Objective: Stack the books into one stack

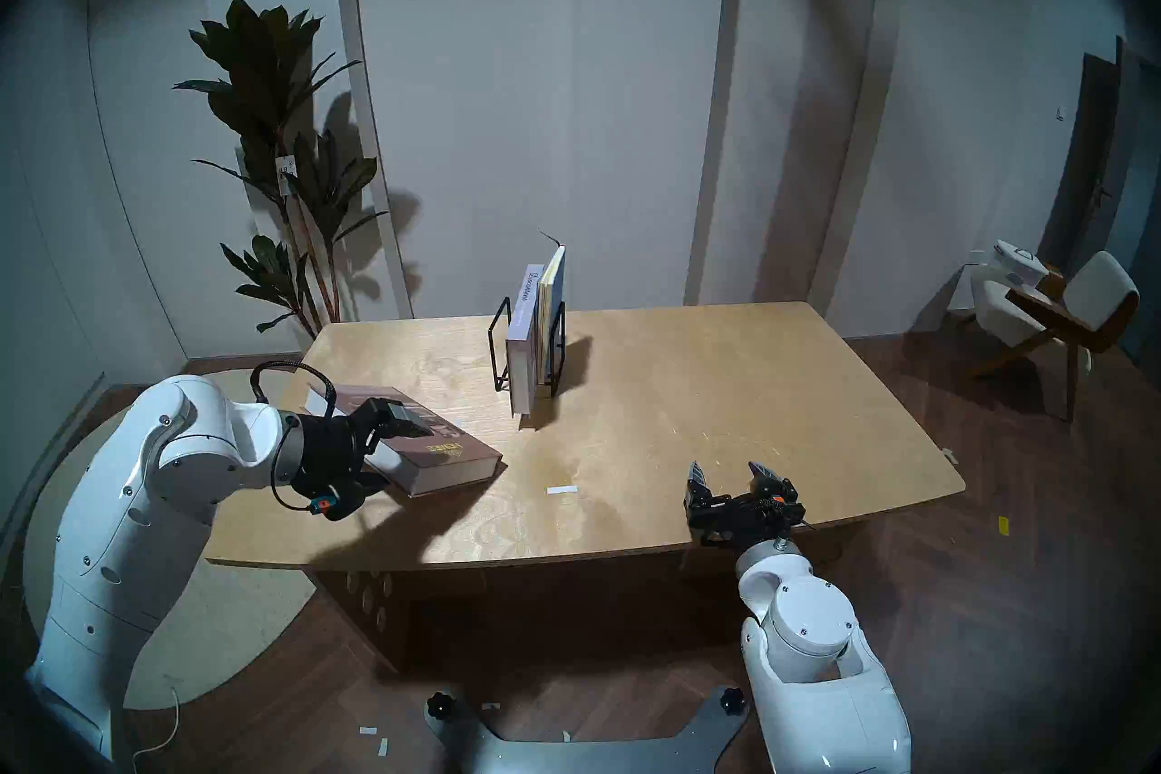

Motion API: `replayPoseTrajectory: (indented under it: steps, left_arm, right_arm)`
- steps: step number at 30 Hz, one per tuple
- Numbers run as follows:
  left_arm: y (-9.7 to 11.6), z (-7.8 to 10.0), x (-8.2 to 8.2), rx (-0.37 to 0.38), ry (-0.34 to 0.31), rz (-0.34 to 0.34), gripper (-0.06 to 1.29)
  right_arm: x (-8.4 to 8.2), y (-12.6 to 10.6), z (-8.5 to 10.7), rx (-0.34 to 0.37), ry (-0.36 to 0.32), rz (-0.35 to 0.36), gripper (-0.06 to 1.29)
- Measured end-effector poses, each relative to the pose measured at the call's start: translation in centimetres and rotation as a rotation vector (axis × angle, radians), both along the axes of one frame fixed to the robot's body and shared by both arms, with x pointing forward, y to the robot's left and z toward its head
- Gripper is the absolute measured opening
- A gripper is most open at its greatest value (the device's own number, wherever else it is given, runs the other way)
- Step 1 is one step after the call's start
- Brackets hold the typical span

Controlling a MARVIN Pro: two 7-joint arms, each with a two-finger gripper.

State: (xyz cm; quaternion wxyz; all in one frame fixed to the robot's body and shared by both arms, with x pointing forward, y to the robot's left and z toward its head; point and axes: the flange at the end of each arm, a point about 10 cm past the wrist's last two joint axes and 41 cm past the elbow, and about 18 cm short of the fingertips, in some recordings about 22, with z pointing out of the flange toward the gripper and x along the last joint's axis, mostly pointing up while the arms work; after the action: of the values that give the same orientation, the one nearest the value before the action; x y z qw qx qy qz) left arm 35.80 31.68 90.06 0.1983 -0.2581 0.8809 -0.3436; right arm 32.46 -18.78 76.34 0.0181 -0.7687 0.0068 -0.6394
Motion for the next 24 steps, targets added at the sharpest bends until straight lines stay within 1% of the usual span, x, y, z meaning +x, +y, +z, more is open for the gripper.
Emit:
replayPoseTrajectory:
  steps: [2, 4, 6, 8, 12, 13, 16, 18, 19, 24]
  left_arm:
    - [-0.3, -0.3, 0.0, -0.005, 0.009, -0.011, 1.22]
    - [-1.0, -1.3, 0.1, -0.019, 0.021, -0.035, 1.22]
    - [-1.1, -1.7, 0.3, -0.023, 0.023, -0.037, 1.22]
    - [-1.7, -2.5, 0.7, -0.031, 0.02, -0.036, 1.22]
    - [-2.6, -3.4, 1.7, -0.055, 0.005, -0.02, 1.22]
    - [-3.1, -3.9, 2.1, -0.045, 0.002, -0.026, 1.22]
    - [-3.5, -4.5, 2.4, -0.019, 0.004, -0.053, 1.22]
    - [-3.7, -4.6, 2.6, -0.004, 0.005, -0.083, 1.22]
    - [-3.6, -4.3, 2.8, 0.004, -0.001, -0.101, 1.22]
    - [-3.4, -2.8, 3.4, 0.027, -0.034, -0.151, 1.22]
  right_arm:
    - [0.0, 0.0, 0.0, 0.0, 0.0, 0.0, 1.23]
    - [0.0, 0.0, 0.0, 0.0, 0.0, 0.0, 1.23]
    - [0.0, 0.0, 0.0, 0.0, 0.0, 0.0, 1.23]
    - [0.0, 0.0, 0.0, 0.0, 0.0, 0.0, 1.23]
    - [0.0, 0.0, 0.0, 0.0, 0.0, 0.0, 1.23]
    - [0.0, 0.0, 0.0, 0.0, 0.0, 0.0, 1.23]
    - [0.0, 0.0, 0.0, 0.0, 0.0, 0.0, 1.23]
    - [0.0, 0.0, 0.0, 0.0, 0.001, 0.0, 1.23]
    - [0.0, 0.0, 0.0, 0.0, 0.001, 0.0, 1.23]
    - [0.0, 0.0, -0.1, 0.0, 0.001, 0.0, 1.23]
